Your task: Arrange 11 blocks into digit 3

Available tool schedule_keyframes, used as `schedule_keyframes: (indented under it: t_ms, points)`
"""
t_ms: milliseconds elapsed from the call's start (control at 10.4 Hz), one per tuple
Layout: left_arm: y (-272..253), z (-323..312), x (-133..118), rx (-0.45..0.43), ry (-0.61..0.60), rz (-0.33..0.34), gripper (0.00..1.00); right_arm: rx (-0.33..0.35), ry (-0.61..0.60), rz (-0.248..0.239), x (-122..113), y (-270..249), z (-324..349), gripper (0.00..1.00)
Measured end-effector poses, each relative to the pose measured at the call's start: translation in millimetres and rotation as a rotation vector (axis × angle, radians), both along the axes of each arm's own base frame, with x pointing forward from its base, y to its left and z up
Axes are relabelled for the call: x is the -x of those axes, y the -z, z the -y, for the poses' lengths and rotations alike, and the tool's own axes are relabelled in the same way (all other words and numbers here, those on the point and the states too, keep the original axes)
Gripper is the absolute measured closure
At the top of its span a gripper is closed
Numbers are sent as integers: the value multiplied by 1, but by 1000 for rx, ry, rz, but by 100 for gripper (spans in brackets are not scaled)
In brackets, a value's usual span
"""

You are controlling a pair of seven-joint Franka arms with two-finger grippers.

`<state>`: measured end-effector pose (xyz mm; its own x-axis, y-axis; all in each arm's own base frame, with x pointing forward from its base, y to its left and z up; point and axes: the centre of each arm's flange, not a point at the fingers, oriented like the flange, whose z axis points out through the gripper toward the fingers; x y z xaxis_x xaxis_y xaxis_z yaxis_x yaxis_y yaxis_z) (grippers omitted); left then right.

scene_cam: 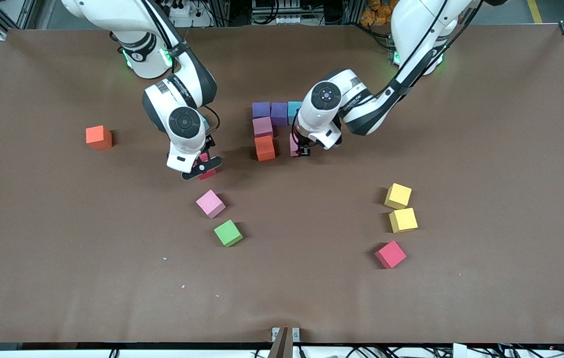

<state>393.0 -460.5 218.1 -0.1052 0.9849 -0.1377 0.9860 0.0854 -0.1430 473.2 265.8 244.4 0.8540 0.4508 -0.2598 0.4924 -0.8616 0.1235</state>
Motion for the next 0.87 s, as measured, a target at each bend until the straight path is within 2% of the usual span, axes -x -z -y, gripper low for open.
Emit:
schedule_keyframes:
  t_ms: [289,481,867]
  points:
    - [13,6,6,-31,-2,38,40,-17,-8,37,-4,6,5,0]
    - [13,13,8,-28,38,72,40,-26,-12,43,-5,16,4,0]
    - [14,27,1,-17,49,97,40,-27,-14,41,-5,22,3,0]
